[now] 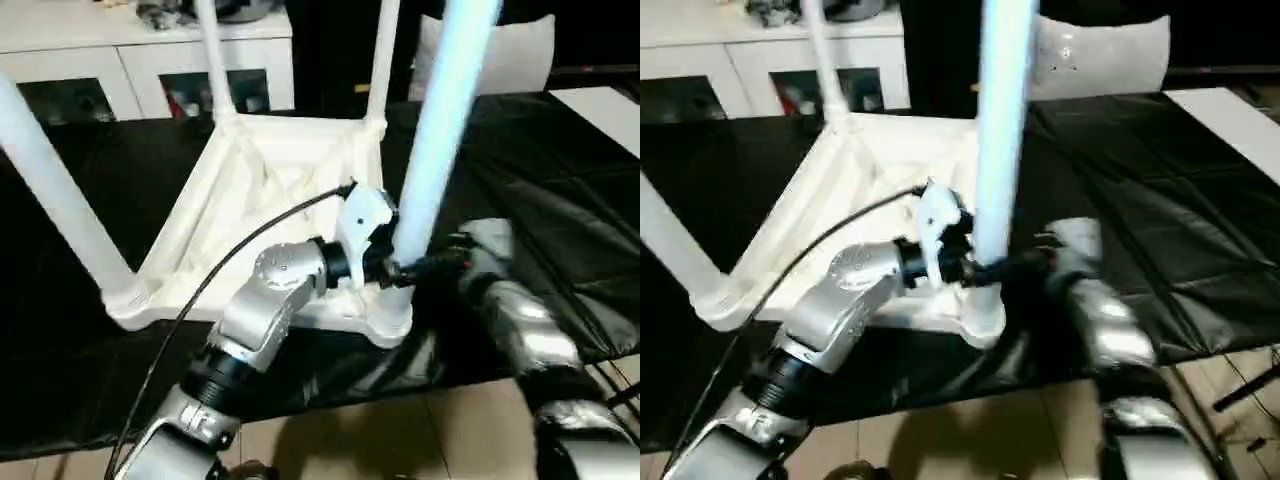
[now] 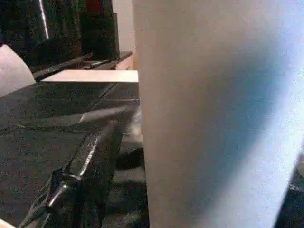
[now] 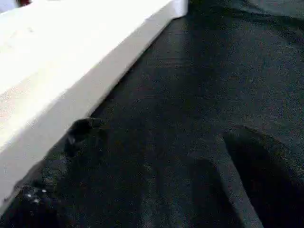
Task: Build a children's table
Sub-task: Rotate table base
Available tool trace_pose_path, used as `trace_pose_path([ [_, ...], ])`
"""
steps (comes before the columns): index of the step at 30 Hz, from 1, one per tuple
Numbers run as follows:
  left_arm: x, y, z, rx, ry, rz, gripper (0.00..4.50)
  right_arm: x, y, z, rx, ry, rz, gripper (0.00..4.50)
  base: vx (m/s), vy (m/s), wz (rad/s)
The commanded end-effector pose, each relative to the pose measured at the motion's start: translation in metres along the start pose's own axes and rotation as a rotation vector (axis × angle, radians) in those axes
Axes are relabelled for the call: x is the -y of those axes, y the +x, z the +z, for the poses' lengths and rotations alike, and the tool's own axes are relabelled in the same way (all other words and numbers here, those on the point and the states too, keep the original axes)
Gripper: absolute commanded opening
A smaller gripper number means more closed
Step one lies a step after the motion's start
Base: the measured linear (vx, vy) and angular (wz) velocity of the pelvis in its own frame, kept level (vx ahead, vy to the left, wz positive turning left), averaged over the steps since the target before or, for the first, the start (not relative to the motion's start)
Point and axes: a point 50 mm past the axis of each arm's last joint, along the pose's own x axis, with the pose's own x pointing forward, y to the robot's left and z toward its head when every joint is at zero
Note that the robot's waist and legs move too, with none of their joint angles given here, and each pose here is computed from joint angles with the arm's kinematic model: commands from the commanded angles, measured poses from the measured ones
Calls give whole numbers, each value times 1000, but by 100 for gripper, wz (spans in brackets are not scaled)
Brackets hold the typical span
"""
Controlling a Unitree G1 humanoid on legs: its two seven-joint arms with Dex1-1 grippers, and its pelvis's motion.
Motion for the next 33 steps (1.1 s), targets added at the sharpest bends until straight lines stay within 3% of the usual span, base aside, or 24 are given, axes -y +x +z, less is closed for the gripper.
trace_pose_path([
  [1,2,-14,-4,-21,-29,-46,350,5,-12,11,73,4,52,450,0,0,0],
  [6,5,-36,-18,-106,-49,-135,350,18,-29,17,86,-55,42,450,0,0,0],
  [8,-4,-49,-28,-175,-29,-123,350,24,-35,24,76,-118,-5,450,0,0,0],
  [10,-11,-58,-33,-229,-6,-135,350,21,-41,33,112,-134,47,450,0,0,0],
  [13,-23,-75,-44,-355,11,-159,350,11,-53,37,76,-159,239,450,0,0,0],
  [19,-35,-85,-56,-488,79,-200,296,-1,-61,35,19,-191,410,450,0,0,0],
  [23,-37,-85,-52,-499,41,-281,262,-8,-68,42,-4,-146,520,450,0,0,0],
  [28,-36,-88,-57,-552,41,-365,234,-14,-78,44,-46,-181,626,450,0,0,0],
  [33,-35,-85,-64,-557,48,-354,196,-18,-86,43,-87,-194,685,450,0,0,0],
])
